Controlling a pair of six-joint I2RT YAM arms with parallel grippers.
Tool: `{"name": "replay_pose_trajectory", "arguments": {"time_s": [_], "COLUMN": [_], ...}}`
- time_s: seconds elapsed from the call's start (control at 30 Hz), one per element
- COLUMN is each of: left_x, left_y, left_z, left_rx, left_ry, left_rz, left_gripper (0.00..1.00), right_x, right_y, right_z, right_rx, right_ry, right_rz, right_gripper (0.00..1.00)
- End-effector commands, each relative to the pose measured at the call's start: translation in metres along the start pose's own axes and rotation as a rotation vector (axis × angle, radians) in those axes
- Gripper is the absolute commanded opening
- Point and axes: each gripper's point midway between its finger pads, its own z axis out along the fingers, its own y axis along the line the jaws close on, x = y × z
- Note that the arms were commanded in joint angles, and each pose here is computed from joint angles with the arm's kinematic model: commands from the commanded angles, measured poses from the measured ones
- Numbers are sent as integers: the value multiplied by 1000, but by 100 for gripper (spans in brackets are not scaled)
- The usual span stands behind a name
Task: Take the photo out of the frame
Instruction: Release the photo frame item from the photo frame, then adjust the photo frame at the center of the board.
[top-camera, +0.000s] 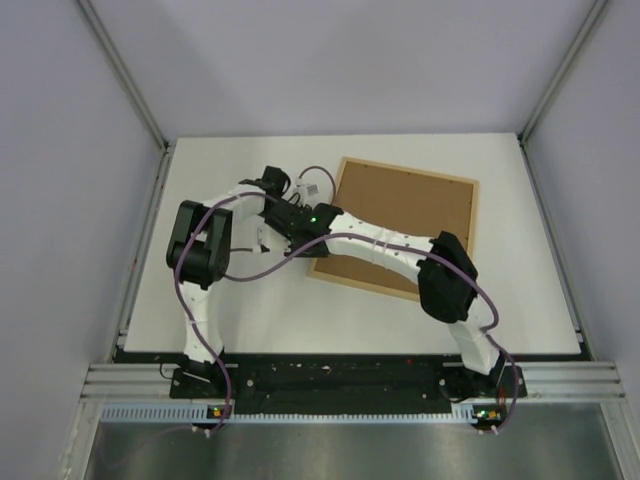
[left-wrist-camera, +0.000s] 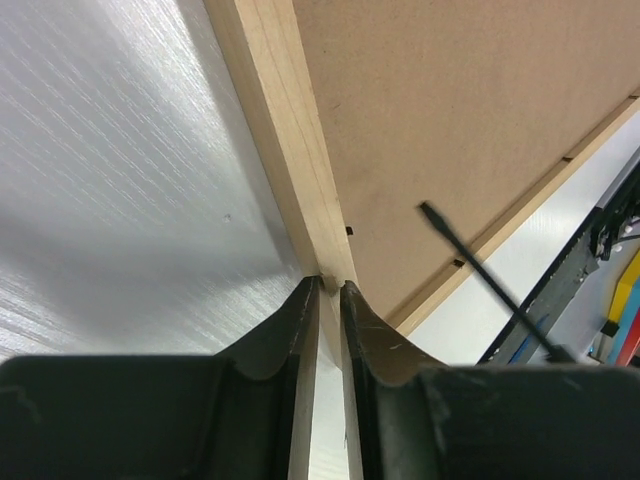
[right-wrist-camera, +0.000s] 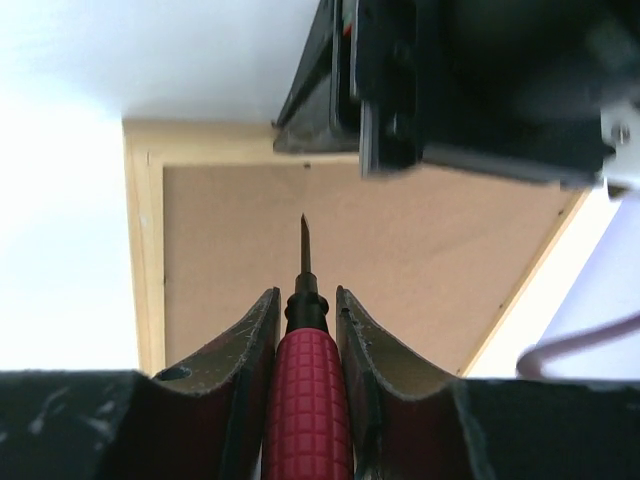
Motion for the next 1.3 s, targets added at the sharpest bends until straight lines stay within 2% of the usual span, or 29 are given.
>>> {"name": "replay_pose_trajectory", "arguments": {"time_s": [0.0,0.23,0.4,0.63,0.8,1.13,1.27], "left_x": [-14,-38,-47,-44,-36,-22,-24], "left_y": [-9,-16,-15,-14,-13,-2,5], "left_z": [-8,-25,-18,-4,-2,-1,-7], "left_rx": [29,23,-66,-167,-260,-466,-534], "left_ry": [-25,-72,-40,34,76,148,134], "left_rz": [17,55,96,139,184,238,236], "left_gripper": [22,39,41,42,43,49,50], "right_x": [9,60,100,144,157,159,158], "right_y": [-33,-45,-56,-57,-56,-40,-39], "right_z": [-69,-100,-104,-76,-65,-51,-51], "right_rx": [99,46,11,38,31,-18,-22], "right_ry": [-132,-236,-362,-432,-465,-461,-468], "right_rz": [83,261,419,534,607,617,617], "right_gripper": [0,0,0,0,0,0,0]}}
